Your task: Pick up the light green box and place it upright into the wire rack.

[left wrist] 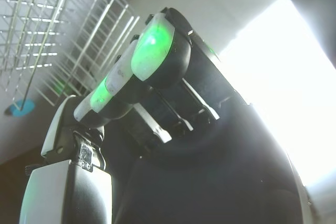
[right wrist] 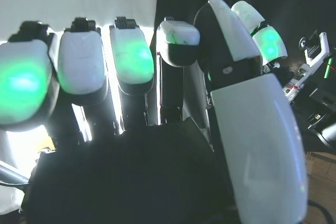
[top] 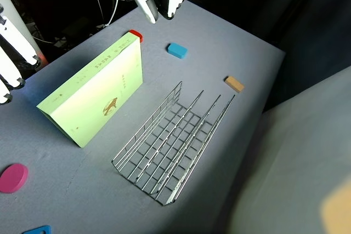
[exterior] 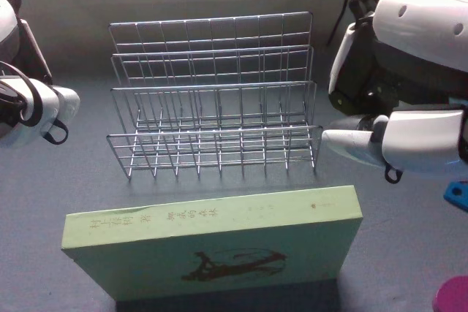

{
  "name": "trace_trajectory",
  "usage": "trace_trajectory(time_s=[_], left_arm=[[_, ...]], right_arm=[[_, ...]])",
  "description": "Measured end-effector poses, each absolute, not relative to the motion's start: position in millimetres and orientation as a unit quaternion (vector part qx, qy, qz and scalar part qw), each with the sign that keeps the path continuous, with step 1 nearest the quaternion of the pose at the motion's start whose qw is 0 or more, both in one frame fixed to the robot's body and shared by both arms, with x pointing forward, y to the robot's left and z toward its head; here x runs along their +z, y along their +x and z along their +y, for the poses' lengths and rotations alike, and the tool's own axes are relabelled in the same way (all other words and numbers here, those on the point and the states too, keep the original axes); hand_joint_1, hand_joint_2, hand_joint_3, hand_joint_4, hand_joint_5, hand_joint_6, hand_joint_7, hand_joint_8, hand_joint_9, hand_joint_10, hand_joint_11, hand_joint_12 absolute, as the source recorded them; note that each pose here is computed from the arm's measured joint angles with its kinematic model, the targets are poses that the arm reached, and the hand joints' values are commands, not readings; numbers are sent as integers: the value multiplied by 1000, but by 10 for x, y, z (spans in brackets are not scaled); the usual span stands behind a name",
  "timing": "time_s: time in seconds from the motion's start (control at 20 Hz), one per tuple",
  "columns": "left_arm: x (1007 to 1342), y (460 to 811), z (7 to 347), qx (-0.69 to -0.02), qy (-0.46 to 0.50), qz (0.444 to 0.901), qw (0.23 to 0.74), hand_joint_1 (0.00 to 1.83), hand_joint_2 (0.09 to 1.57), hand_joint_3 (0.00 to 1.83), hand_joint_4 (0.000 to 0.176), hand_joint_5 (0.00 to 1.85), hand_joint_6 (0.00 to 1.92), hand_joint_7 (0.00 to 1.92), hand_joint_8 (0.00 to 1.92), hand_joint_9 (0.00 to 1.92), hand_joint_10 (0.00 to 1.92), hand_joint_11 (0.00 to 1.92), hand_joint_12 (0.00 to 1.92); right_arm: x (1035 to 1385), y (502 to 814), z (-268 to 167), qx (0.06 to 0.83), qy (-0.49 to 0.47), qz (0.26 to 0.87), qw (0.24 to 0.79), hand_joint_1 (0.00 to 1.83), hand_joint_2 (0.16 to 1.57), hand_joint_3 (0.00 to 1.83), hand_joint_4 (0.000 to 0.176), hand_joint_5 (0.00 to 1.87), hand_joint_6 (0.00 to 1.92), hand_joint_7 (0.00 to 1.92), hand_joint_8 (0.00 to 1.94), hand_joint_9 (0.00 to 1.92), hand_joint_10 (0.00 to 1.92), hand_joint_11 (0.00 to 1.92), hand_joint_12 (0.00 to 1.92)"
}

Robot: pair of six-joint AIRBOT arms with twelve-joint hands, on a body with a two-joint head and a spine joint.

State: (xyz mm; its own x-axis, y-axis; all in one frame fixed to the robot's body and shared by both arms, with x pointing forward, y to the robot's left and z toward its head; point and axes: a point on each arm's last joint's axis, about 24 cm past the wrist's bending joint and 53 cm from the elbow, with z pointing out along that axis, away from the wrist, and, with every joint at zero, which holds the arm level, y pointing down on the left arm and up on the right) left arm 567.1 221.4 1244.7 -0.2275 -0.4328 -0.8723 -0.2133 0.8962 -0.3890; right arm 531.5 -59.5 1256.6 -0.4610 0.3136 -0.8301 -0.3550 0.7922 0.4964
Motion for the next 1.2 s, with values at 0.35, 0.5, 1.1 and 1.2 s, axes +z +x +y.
trace_trajectory(time_s=[0.35, 0.5, 1.1, 1.2], left_arm=[[12452, 5673, 2230, -90, -208, 777, 588, 0, 1420, 26, 0, 54, 2, 19, 0, 2, 3, 0, 76], [12404, 5678, 2249, -88, -211, 782, 580, 0, 1421, 24, 0, 54, 2, 20, 0, 1, 3, 0, 81], [12401, 5907, 2421, -31, -136, 794, 592, 0, 1428, 9, 0, 36, 0, 16, 1, 0, 0, 0, 10], [12371, 5927, 2430, -19, -111, 799, 590, 0, 1428, 9, 0, 36, 0, 19, 2, 0, 0, 0, 9]], right_arm=[[12522, 5299, -492, 315, -19, 798, 514, 305, 1181, 13, 0, 321, 40, 350, 0, 292, 94, 0, 998], [12493, 5271, -359, 311, -16, 805, 505, 305, 1181, 13, 0, 321, 40, 349, 0, 292, 93, 0, 998], [12181, 5069, 172, 292, 2, 843, 453, 1044, 958, 0, 0, 211, 0, 230, 0, 243, 28, 0, 827], [12094, 5062, 238, 284, 5, 850, 444, 1122, 941, 0, 0, 193, 0, 211, 0, 219, 12, 0, 787]])
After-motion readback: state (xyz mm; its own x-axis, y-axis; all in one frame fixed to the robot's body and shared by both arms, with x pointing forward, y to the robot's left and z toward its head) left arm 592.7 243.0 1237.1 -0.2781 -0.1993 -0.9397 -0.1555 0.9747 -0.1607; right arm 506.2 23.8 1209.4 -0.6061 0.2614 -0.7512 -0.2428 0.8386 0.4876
